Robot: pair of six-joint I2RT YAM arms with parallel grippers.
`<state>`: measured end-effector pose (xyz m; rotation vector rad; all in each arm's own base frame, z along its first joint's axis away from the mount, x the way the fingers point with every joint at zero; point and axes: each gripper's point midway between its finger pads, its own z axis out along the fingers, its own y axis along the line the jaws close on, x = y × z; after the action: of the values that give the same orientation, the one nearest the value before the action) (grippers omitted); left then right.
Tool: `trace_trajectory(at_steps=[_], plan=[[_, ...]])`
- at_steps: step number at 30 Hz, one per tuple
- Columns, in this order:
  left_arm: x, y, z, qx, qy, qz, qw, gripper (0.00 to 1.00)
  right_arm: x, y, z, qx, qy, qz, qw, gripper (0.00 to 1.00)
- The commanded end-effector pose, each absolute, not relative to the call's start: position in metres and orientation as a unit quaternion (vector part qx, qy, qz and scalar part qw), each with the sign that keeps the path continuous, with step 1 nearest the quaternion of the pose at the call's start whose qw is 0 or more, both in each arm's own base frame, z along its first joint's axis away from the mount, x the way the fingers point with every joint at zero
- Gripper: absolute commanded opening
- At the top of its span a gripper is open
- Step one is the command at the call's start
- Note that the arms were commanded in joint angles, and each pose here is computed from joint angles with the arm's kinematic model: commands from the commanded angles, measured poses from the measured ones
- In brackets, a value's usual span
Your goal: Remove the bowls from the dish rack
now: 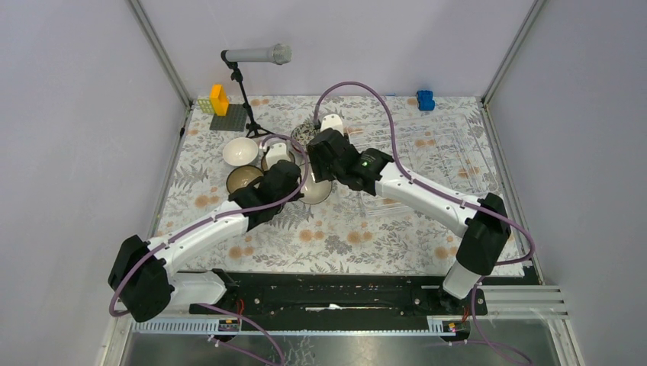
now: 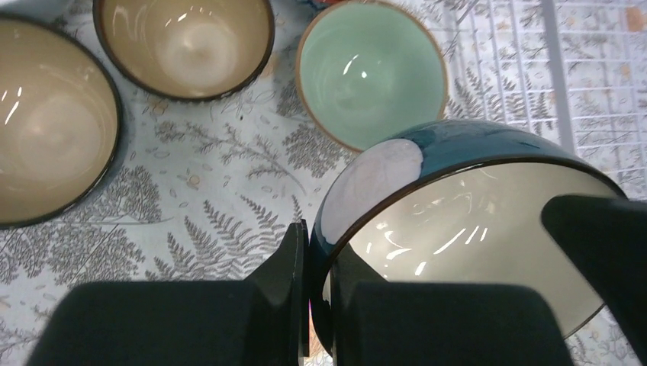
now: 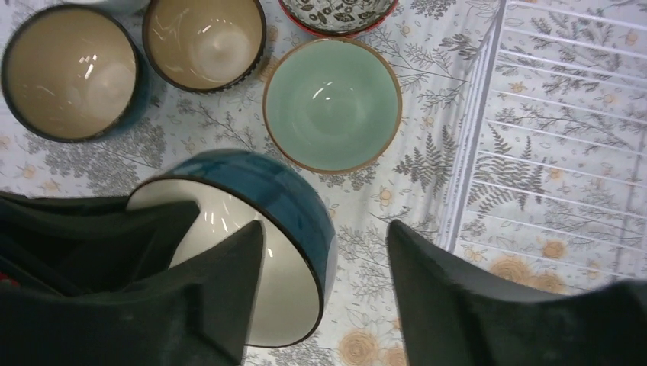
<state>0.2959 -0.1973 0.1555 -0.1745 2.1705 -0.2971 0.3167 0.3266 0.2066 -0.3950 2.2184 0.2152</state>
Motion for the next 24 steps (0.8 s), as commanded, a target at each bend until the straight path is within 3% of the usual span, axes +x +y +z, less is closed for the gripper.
trace_trajectory(at_steps=[1,3,6,16,24], plan=[[0.294,-0.198,0.173,-0.100,0.862,-0.157,0.472,0.00,0.319,0.330,0.212,-0.156,0.878,0.106,0.441,0.75],[0.289,-0.195,0.162,-0.105,0.869,-0.150,0.460,0.00,0.316,0.326,0.210,-0.155,0.876,0.105,0.445,0.89],[0.284,-0.196,0.150,-0.104,0.879,-0.149,0.441,0.00,0.315,0.314,0.211,-0.140,0.870,0.102,0.462,0.98],[0.280,-0.179,0.110,-0.160,0.900,-0.115,0.388,0.00,0.311,0.273,0.218,-0.082,0.847,0.083,0.518,1.00],[0.291,-0.153,0.076,-0.215,0.913,-0.091,0.335,0.00,0.304,0.259,0.202,-0.101,0.846,0.063,0.519,0.99]])
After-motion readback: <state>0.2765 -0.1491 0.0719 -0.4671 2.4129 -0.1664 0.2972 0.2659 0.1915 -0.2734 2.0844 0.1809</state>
